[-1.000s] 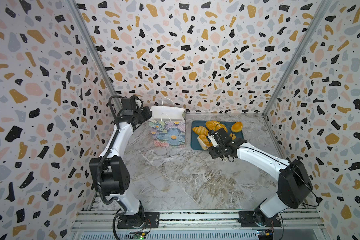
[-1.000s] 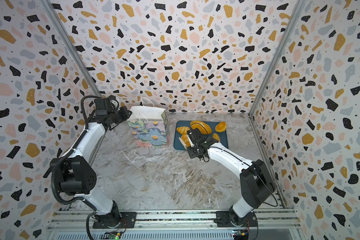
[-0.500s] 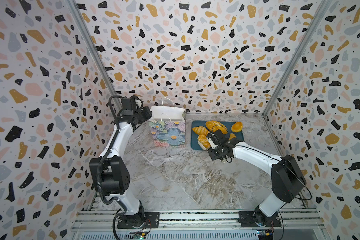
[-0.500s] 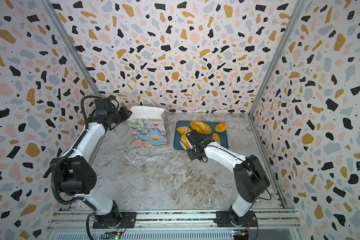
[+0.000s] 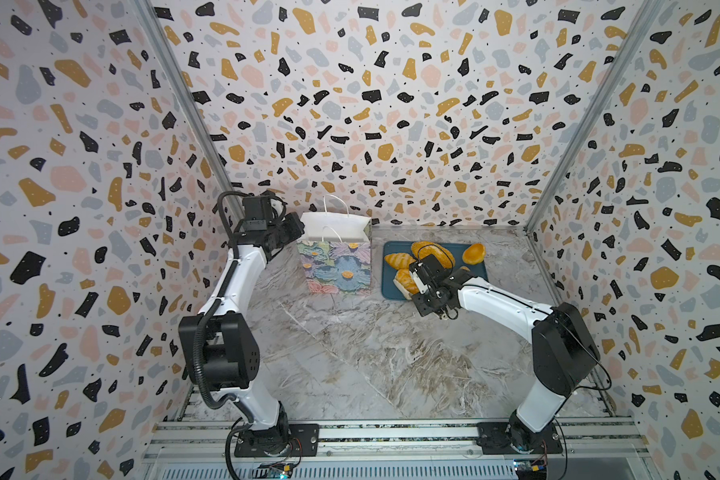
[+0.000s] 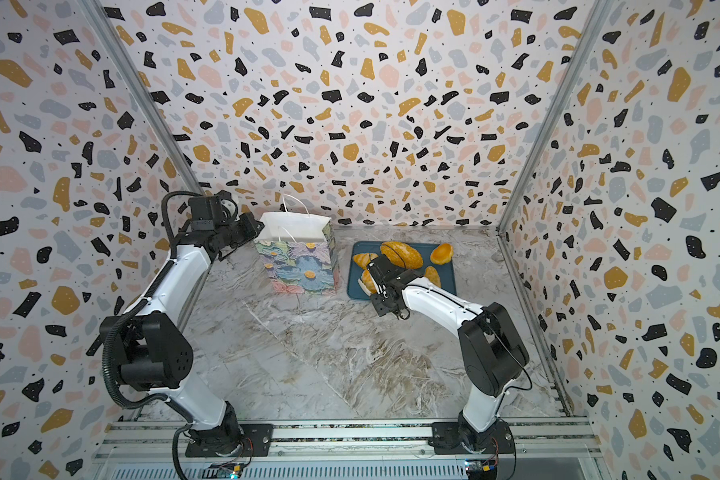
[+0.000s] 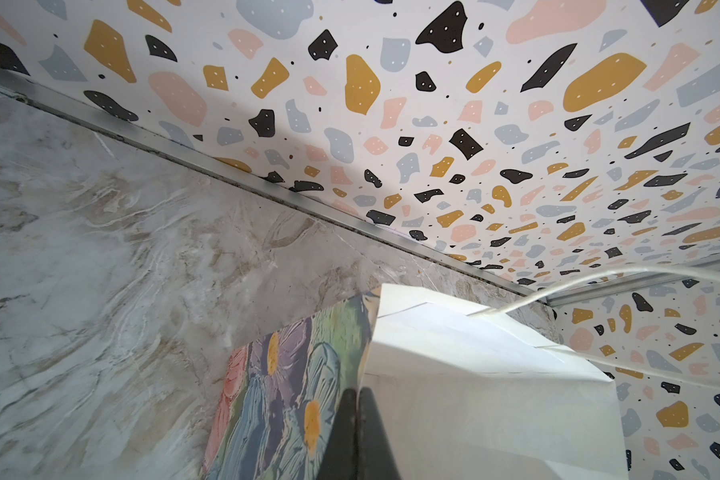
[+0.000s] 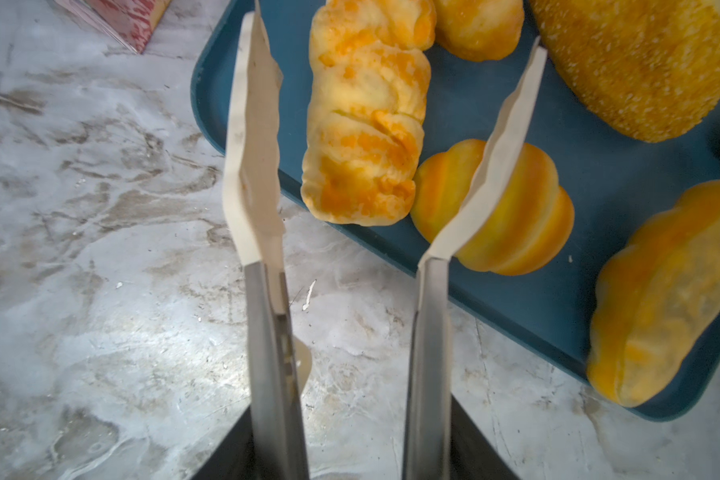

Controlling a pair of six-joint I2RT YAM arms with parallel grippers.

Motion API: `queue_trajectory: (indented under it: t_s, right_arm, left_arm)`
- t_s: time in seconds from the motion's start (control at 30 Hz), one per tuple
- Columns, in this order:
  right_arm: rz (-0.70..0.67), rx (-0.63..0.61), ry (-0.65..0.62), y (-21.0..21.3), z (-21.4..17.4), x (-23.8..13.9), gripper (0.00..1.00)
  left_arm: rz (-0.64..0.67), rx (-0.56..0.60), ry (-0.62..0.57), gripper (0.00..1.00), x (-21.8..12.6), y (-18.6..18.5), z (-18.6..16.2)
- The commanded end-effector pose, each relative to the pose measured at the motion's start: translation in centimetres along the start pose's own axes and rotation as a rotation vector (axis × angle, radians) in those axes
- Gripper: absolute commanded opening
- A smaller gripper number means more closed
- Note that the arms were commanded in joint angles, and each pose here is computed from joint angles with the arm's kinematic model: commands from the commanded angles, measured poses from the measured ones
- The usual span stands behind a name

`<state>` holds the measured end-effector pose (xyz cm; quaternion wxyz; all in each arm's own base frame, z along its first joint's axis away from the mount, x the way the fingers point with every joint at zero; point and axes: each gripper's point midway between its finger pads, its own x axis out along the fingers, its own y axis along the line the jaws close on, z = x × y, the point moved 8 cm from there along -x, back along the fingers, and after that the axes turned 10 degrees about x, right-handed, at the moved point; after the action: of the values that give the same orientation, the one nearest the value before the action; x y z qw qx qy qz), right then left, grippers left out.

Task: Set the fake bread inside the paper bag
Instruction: 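Lower the open tongs over the twisted roll on the tray, then close the tongs on the twisted roll with the right gripper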

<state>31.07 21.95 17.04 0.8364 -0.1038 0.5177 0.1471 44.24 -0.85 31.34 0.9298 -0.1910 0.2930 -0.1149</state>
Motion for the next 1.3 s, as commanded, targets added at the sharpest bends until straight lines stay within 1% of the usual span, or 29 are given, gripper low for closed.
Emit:
queue_trajectory:
  t_s: [0.0, 0.37, 0.57, 0.97, 1.03, 1.27]
  right_arm:
    - [-0.020, -0.018, -0.024, 0.1, 1.1, -0.9, 0.55]
    - [-0.046, -0.037, 0.016, 0.3, 1.4, 0.1, 0.55]
    - [-0.049, -0.042, 0.016, 0.4, 1.5, 0.2, 0.54]
    - [-0.049, -0.056, 0.034, 0.9, 1.7, 0.8, 0.42]
    - [-0.048, -0.061, 0.032, 1.0, 1.8, 0.7, 0.39]
    - [-0.060, -0.070, 0.032, 1.5, 1.8, 0.7, 0.35]
  left_arm:
    - [-0.008, 0.017, -0.017, 0.00, 0.1, 0.1, 0.4]
    - [-0.009, 0.018, -0.019, 0.00, 0.0, 0.1, 0.4]
    - [-0.009, 0.018, -0.018, 0.00, 0.1, 0.1, 0.4]
    - [-0.012, 0.015, -0.015, 0.00, 0.2, 0.2, 0.4]
    - [-0.011, 0.016, -0.016, 0.00, 0.2, 0.1, 0.4]
    - [-0.011, 0.015, -0.013, 0.00, 0.2, 0.2, 0.3]
